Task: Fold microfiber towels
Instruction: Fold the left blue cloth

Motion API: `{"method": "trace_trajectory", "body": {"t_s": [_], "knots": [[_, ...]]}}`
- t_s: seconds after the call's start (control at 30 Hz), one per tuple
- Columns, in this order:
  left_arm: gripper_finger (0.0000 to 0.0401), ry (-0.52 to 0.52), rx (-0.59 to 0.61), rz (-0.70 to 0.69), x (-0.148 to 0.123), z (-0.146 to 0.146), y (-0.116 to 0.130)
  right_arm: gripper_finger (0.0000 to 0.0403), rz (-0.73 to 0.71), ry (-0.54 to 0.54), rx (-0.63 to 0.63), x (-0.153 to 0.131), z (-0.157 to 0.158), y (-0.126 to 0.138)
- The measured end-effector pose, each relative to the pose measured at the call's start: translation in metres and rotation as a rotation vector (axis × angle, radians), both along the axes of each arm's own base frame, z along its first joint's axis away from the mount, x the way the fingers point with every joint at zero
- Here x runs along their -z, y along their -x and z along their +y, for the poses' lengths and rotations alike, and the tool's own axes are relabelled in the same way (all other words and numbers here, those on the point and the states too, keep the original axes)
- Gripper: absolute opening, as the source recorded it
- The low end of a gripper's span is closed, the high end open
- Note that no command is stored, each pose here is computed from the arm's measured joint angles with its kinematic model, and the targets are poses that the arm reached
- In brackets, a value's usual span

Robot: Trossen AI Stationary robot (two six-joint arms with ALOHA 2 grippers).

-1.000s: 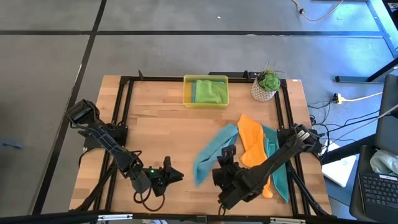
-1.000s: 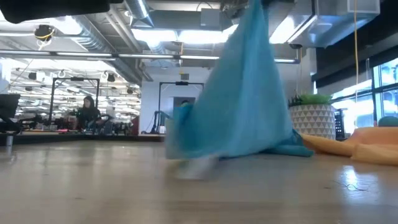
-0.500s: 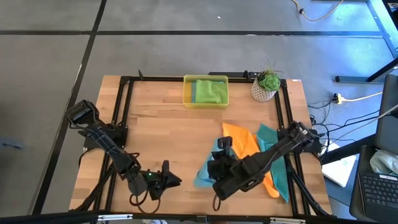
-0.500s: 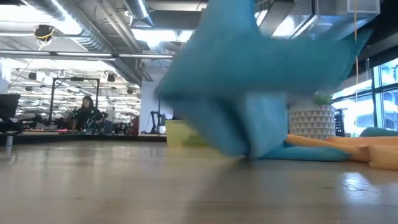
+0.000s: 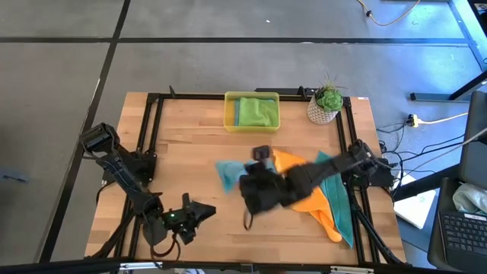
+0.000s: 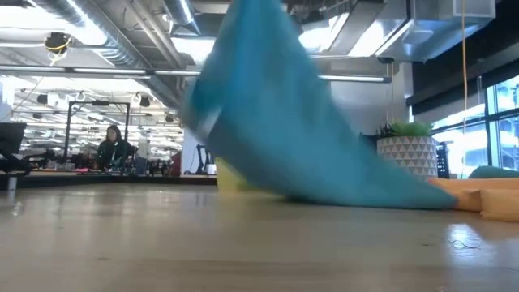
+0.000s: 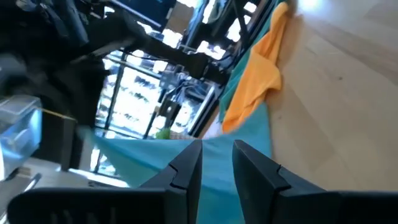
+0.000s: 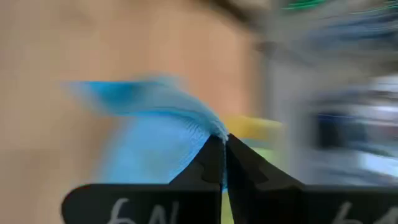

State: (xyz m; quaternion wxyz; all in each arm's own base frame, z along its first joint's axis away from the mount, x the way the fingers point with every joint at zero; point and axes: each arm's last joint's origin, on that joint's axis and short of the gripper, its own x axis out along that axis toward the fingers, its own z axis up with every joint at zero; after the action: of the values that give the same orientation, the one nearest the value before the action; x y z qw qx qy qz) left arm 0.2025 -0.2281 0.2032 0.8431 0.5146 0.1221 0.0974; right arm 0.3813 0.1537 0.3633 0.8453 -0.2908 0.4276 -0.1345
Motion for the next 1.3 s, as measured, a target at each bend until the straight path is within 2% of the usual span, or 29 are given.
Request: {"method": "trace_trajectory", "body": {"t_s": [0.03,0.07,0.17,0.23,0.37,0.43,0.57,0.67,0.77,0.9,1.0,1.13,1.3], "knots": [[0.0082,-0.003,-0.008,-0.004,0.0,-0.001,0.002,0.0007,0.016,-0.096,-0.033,0.0,-0.003,-0.004],[0.0082,-0.007,-0.014,-0.006,0.0,-0.002,0.004,0.0007,0.007,-0.138,-0.022,-0.001,-0.007,-0.006],[0.0082,-0.025,-0.019,-0.004,0.001,-0.006,0.01,0.0007,-0.016,-0.077,0.119,0.001,-0.014,-0.001],[0.0082,-0.036,-0.016,0.0,0.002,-0.007,0.013,0.0007,0.025,-0.101,0.12,0.003,-0.016,0.002],[0.0082,-0.04,0.03,0.017,0.003,-0.009,0.014,0.0012,0.148,-0.443,0.002,0.008,-0.006,0.0],[0.0082,-0.013,0.127,0.048,0.004,-0.01,0.01,0.0013,0.157,-0.514,0.028,0.014,-0.003,0.0],[0.0082,0.059,0.316,0.138,0.009,-0.004,-0.005,0.0011,0.172,-0.504,0.073,0.026,-0.002,-0.001],[0.0082,0.041,0.33,0.243,0.021,0.009,-0.018,0.001,0.189,-0.499,0.098,0.036,-0.001,-0.001],[0.0082,0.055,0.333,0.291,0.026,0.019,-0.028,0.0012,0.182,-0.472,0.14,0.046,-0.003,-0.002],[0.0082,0.097,0.39,0.32,0.023,0.02,-0.042,0.0013,0.173,-0.371,0.184,0.058,-0.007,-0.002],[0.0082,0.087,0.412,0.403,0.028,0.018,-0.054,0.0013,0.144,-0.362,0.232,0.064,-0.013,-0.006],[0.0082,0.038,0.387,0.488,0.044,0.014,-0.069,0.0013,0.09,-0.394,0.306,0.064,-0.028,-0.013],[0.0083,-0.087,0.269,0.5,0.062,0.017,-0.087,0.0013,0.083,-0.413,0.322,0.063,-0.036,-0.017]]}}
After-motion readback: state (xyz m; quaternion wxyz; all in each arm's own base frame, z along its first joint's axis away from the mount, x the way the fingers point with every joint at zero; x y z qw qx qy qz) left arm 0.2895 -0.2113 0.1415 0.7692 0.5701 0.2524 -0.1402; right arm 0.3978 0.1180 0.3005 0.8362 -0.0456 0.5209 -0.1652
